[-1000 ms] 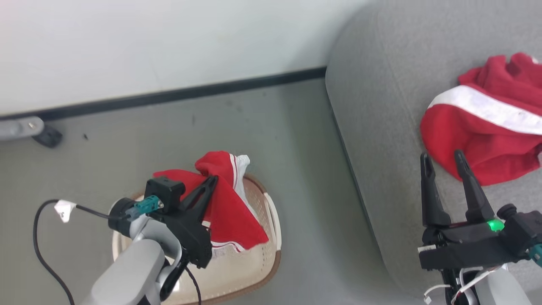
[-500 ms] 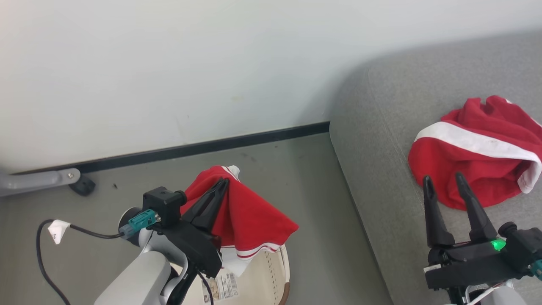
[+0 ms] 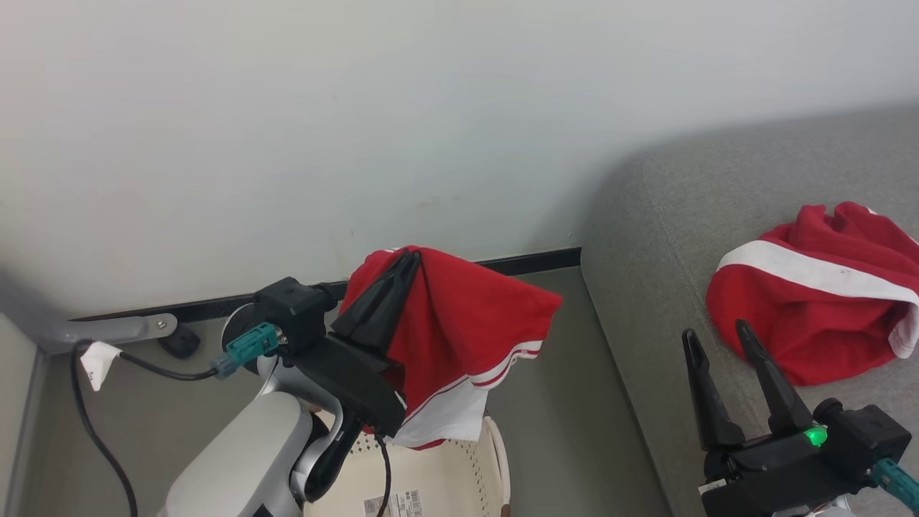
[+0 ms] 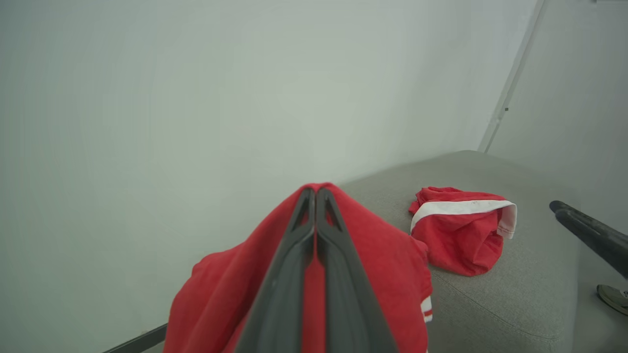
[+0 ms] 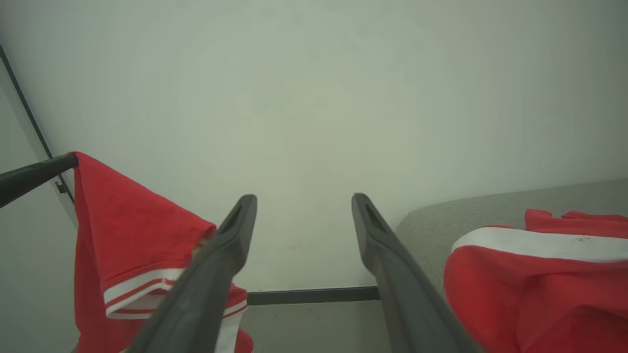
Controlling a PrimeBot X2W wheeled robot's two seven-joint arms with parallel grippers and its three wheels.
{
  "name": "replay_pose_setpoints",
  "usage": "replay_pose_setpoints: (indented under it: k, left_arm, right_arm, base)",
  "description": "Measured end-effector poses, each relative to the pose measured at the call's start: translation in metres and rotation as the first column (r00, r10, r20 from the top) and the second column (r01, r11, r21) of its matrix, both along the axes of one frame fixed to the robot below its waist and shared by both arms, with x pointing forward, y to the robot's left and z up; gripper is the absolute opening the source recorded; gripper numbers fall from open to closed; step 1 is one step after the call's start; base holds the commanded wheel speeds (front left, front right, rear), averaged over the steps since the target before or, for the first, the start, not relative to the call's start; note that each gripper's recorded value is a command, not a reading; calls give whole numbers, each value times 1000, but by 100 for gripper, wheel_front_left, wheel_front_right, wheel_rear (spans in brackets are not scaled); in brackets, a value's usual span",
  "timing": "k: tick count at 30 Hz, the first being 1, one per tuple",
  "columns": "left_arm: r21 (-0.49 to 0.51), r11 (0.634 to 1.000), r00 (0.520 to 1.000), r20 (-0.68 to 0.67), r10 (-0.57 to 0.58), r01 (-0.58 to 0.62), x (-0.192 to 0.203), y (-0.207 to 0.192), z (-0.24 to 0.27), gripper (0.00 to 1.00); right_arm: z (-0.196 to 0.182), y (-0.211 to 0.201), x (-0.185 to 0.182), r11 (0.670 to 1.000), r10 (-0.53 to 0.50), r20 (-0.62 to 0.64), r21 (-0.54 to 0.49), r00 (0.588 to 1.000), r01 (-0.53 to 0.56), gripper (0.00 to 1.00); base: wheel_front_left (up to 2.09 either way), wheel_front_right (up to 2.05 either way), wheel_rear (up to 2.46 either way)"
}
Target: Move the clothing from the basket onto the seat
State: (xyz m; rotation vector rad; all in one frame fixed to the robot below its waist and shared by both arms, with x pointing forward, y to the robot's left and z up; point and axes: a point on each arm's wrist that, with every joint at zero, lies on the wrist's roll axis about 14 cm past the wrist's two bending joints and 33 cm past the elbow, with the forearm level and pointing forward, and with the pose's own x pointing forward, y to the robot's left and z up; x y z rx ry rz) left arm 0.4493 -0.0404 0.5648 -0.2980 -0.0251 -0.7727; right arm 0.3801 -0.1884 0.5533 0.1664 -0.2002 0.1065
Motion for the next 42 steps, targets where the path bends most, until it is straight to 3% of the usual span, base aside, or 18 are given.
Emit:
replay_pose_setpoints:
  k: [13, 17, 21, 28, 42]
  left_arm:
    - [-23, 1000, 997, 79, -2, 4, -1, -1, 42, 0]
    - [-21, 1000, 997, 80, -7, 8, -4, -2, 45, 0]
    - [-19, 999, 997, 70, -27, 29, -11, -9, 47, 0]
    - [-19, 999, 997, 65, -28, 29, -17, -7, 53, 0]
    - [-20, 999, 996, 84, -36, 38, -34, -4, 68, 0]
  right_arm:
    - [-13, 25, -1, 994, 99, -59, -31, 993, -101, 100]
    - [-16, 32, 8, 983, 135, -86, -110, 987, -144, 100]
    - [-33, 41, 14, 957, 177, -160, -202, 971, -207, 100]
    - [-43, 87, 18, 899, 310, -209, -253, 927, -358, 100]
    - [-47, 143, 30, 794, 451, -255, -324, 855, -515, 100]
  base:
    - [0, 0, 0]
    - [0, 0, 0]
    - [0, 0, 0]
    - [0, 0, 0]
    - [0, 0, 0]
